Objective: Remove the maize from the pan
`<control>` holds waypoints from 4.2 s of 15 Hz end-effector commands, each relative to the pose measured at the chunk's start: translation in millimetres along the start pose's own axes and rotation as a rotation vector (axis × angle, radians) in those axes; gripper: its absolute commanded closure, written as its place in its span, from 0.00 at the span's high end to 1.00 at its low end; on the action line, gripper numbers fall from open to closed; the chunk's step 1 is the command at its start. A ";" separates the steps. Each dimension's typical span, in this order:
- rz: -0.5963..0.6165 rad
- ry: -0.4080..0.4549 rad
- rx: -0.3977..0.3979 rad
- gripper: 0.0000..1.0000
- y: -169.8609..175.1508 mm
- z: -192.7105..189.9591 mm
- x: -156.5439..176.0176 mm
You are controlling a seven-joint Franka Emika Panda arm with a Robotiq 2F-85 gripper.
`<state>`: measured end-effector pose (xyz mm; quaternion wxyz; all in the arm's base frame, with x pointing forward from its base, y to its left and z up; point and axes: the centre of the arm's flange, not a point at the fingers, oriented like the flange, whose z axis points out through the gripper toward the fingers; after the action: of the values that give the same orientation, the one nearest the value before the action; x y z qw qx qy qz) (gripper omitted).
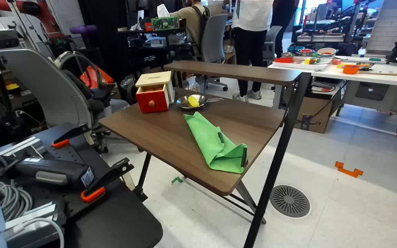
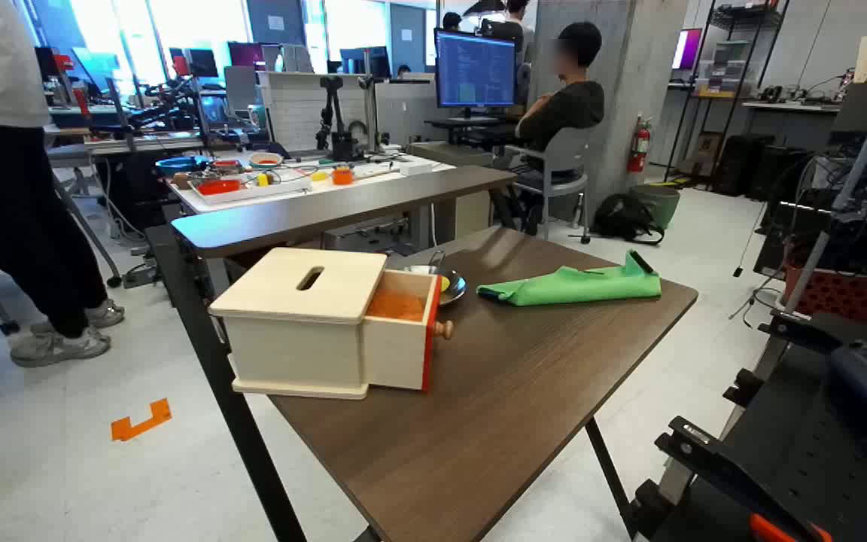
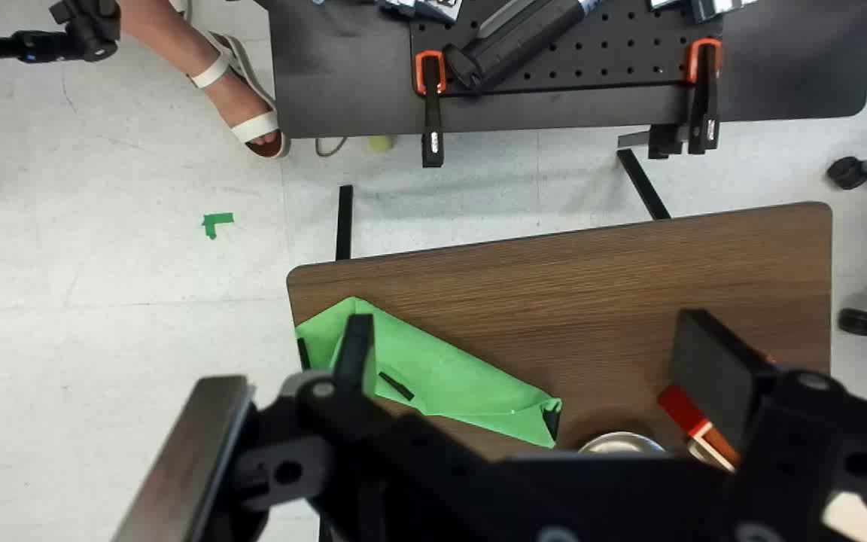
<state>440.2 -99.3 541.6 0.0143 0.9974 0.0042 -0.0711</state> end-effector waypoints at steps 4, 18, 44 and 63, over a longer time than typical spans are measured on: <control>-0.004 0.013 -0.014 1.00 -2.7 8.1 12.2; 0.024 0.247 0.189 1.00 -69.7 111.8 158.8; -0.759 0.140 -0.131 1.00 -185.9 319.9 350.8; -0.872 0.017 -0.149 1.00 -223.5 379.5 395.0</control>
<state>750.1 106.5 108.5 0.0496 0.9058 0.4174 -0.0531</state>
